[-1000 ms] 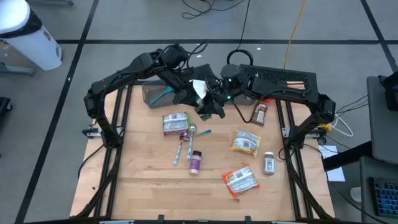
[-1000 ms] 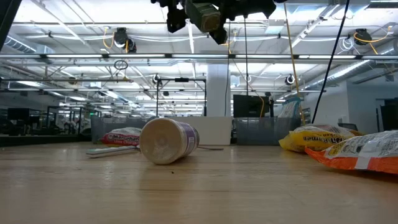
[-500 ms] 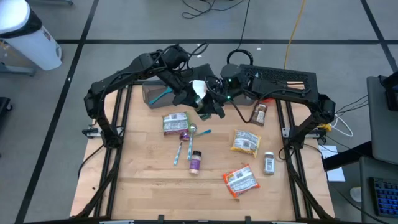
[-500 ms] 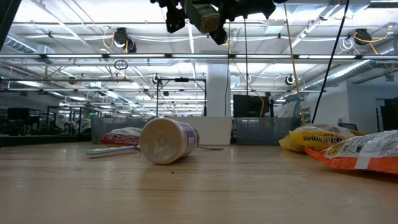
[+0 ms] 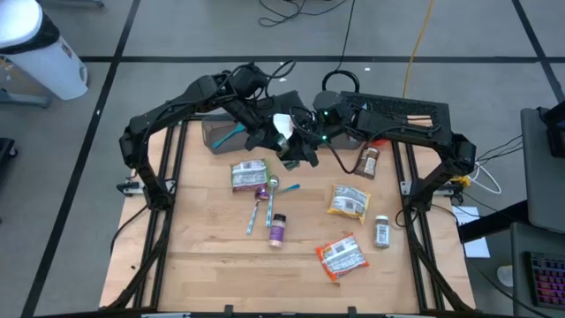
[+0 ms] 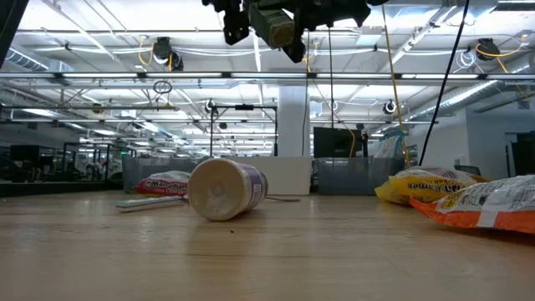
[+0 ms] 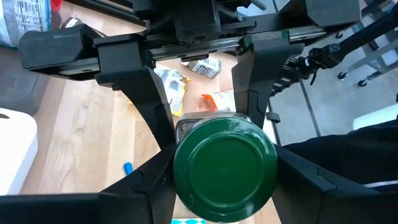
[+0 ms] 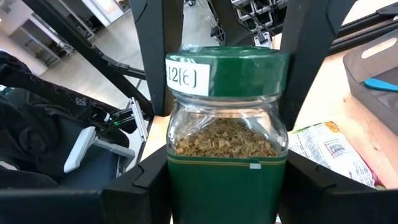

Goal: Pick & Place Food Item
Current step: Put the green seasoning bottle into the white bin

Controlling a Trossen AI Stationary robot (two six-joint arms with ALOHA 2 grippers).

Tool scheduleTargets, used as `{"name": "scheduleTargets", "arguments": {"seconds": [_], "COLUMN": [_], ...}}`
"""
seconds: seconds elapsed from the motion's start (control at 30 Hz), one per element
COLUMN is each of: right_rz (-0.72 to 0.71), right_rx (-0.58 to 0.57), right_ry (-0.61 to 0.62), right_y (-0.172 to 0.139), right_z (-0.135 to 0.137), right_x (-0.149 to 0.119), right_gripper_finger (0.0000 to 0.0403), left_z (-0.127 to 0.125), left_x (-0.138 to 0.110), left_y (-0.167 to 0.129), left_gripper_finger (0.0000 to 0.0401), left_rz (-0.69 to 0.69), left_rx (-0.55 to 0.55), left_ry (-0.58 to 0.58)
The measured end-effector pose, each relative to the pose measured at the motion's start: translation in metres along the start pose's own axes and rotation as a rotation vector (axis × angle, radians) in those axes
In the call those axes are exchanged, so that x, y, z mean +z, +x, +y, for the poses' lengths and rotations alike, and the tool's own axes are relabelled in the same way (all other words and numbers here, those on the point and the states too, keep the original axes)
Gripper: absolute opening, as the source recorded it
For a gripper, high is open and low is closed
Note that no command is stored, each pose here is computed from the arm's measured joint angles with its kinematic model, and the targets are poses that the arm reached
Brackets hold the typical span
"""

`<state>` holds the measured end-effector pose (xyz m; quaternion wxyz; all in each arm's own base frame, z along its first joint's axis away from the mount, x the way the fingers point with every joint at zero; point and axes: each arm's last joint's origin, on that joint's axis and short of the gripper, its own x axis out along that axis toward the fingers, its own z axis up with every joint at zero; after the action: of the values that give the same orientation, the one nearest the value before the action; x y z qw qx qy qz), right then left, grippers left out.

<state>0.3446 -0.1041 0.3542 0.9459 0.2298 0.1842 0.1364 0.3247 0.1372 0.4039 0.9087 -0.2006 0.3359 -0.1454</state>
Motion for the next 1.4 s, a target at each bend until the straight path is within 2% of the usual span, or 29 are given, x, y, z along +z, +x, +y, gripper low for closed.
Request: {"name": "scheduleTargets", "arguments": {"seconds": [0.17,0.23,0.37,0.5,0.93,1.23,1.4], "right_rz": [-0.005,-0.016,-0.035,-0.033,-0.026,-0.025,-0.026], "right_rx": [-0.017,-0.034,-0.043,-0.056,-0.129,-0.226,-0.266], "right_ry": [-0.005,-0.013,-0.016,-0.008,0.003,0.049,0.049], "right_y": [0.000,0.000,-0.001,-0.001,-0.017,-0.044,-0.056], "right_z": [0.000,-0.001,0.001,0.000,-0.013,-0.031,-0.033], "right_x": [0.000,0.001,0.003,0.003,0.004,0.006,0.007], "right_gripper_finger": [0.0196,0.0224,0.0311,0.0351,0.0341,0.0340,0.0340], "left_z": [0.000,0.000,0.000,0.001,0.020,0.033,0.061], "left_x": [0.000,0.000,0.000,0.000,-0.005,0.000,0.006], "left_y": [0.000,0.000,0.000,0.000,-0.027,-0.049,-0.039], "left_gripper_finger": [0.0210,0.0210,0.0210,0.0210,0.0210,0.0210,0.0210], "left_rz": [0.001,-0.001,0.000,0.000,-0.007,0.094,0.147], "left_rx": [0.008,0.007,0.013,0.018,0.172,0.464,0.450], "left_ry": [0.031,0.049,0.073,0.086,0.074,0.125,0.067]}}
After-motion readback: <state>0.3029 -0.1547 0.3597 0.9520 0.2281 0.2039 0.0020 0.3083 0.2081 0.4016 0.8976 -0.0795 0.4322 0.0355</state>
